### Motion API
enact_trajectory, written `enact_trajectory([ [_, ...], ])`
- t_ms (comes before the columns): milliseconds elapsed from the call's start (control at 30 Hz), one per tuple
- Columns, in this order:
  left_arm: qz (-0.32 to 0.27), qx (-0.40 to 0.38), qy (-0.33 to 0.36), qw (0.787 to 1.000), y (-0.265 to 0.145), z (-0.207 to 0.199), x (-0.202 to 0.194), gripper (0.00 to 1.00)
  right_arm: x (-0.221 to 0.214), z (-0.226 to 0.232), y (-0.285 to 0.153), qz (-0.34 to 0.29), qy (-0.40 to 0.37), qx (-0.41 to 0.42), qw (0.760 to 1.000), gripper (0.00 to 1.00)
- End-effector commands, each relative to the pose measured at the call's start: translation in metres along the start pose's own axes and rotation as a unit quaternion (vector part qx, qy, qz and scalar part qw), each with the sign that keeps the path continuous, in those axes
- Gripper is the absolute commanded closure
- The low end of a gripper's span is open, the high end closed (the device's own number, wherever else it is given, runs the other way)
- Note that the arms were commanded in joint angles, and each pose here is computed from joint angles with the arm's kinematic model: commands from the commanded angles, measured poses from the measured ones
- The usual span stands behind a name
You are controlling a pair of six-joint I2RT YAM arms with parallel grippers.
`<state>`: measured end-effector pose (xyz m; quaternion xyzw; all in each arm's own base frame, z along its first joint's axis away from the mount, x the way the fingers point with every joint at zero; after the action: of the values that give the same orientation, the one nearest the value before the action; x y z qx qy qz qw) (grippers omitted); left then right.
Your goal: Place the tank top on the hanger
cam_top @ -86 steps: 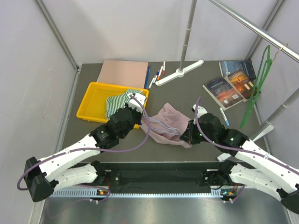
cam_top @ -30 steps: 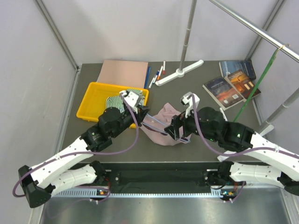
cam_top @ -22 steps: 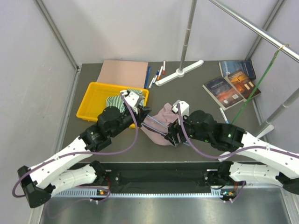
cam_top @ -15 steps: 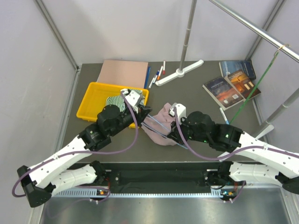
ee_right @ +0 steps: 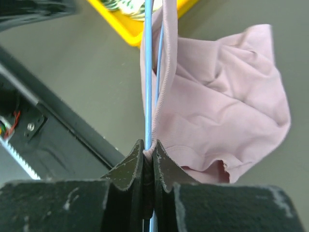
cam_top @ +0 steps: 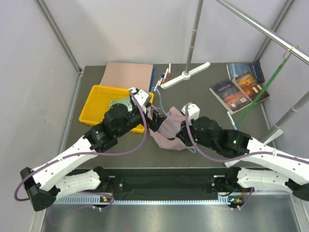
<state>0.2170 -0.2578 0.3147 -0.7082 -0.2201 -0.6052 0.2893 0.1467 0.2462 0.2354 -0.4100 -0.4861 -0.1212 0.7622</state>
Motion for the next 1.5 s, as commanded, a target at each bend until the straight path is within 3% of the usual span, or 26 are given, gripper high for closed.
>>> enact_trajectory([
  [0,-0.033,-0.005,0.005,0.999,-0.001,-0.003,0.028,0.01,0.036,-0.013,-0.021,-0.079,0.062,-0.052,0.994,1.0],
  [400,0.03,0.138,-0.012,0.99,0.006,0.047,0.012,0.01,0.079,-0.053,-0.056,-0.133,0.133,-0.207,0.96,1.0],
  [800,0.026,0.133,-0.009,0.991,-0.001,0.048,0.004,0.01,0.111,-0.074,-0.083,-0.195,0.183,-0.29,0.919,1.0],
  [1133,0.022,0.122,-0.006,0.992,-0.008,0.045,0.005,0.01,0.177,-0.108,-0.081,-0.236,0.159,-0.373,0.883,1.0],
  [1300,0.015,0.132,-0.004,0.991,-0.012,0.049,0.007,0.01,0.218,-0.125,-0.095,-0.289,0.16,-0.406,0.852,1.0],
  [1467,0.018,0.134,-0.001,0.991,-0.011,0.049,0.005,0.01,0.244,-0.124,-0.102,-0.325,0.155,-0.414,0.836,1.0],
])
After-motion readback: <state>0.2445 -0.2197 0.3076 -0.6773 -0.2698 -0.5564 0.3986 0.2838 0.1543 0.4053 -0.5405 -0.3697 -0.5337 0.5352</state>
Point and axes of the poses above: each gripper's point midway between its finger pads, its own y axis out along the fingers, its own z axis along the line the jaws close on, x = y × z, the point moved 2 cm from there along -y, back along the fingers
